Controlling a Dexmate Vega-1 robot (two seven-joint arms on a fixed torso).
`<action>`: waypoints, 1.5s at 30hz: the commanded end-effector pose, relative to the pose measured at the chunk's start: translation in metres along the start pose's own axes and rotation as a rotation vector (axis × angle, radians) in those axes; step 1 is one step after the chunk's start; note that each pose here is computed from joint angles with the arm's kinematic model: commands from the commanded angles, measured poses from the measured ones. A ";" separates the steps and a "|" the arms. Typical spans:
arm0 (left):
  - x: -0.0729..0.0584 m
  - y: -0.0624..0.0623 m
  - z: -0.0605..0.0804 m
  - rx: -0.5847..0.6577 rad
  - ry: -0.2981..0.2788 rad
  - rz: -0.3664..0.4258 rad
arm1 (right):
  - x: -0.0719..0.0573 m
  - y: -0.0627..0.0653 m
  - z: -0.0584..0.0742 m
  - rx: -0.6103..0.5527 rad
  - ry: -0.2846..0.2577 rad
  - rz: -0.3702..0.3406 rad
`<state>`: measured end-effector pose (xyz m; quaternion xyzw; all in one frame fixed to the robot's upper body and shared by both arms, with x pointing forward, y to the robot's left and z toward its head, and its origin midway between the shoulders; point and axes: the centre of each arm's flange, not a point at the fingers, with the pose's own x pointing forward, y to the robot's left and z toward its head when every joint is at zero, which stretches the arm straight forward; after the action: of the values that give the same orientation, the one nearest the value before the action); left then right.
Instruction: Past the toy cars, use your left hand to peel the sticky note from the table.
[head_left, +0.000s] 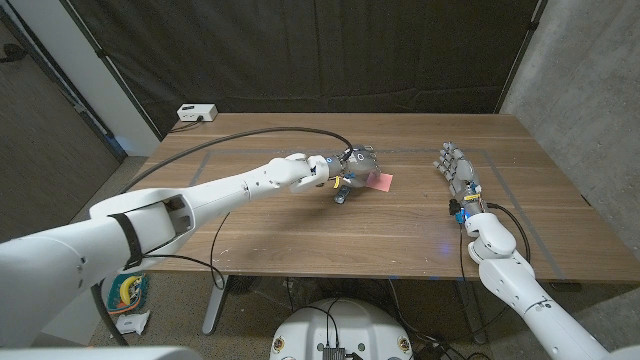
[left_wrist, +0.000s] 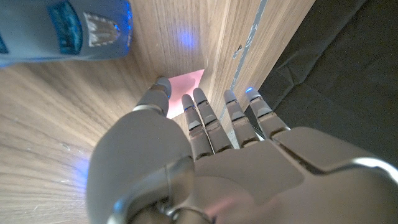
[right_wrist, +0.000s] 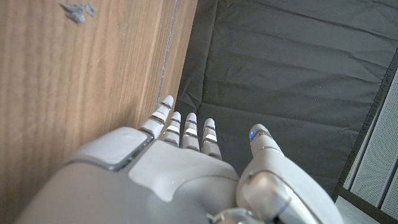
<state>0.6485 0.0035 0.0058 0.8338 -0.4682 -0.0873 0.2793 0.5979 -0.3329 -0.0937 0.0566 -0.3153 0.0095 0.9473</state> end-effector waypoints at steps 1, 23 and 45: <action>0.008 -0.009 0.003 -0.019 -0.014 0.037 | 0.004 0.000 -0.002 -0.006 0.006 -0.007; 0.002 -0.014 0.004 0.000 0.058 0.177 | 0.010 0.006 -0.005 -0.008 0.014 -0.006; 0.007 -0.020 0.007 -0.005 0.138 0.249 | 0.010 0.006 -0.003 -0.021 0.019 -0.006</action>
<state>0.6622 0.0050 -0.0102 0.7827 -0.5413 0.0003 0.3072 0.6086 -0.3265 -0.0912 0.0518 -0.3065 0.0052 0.9504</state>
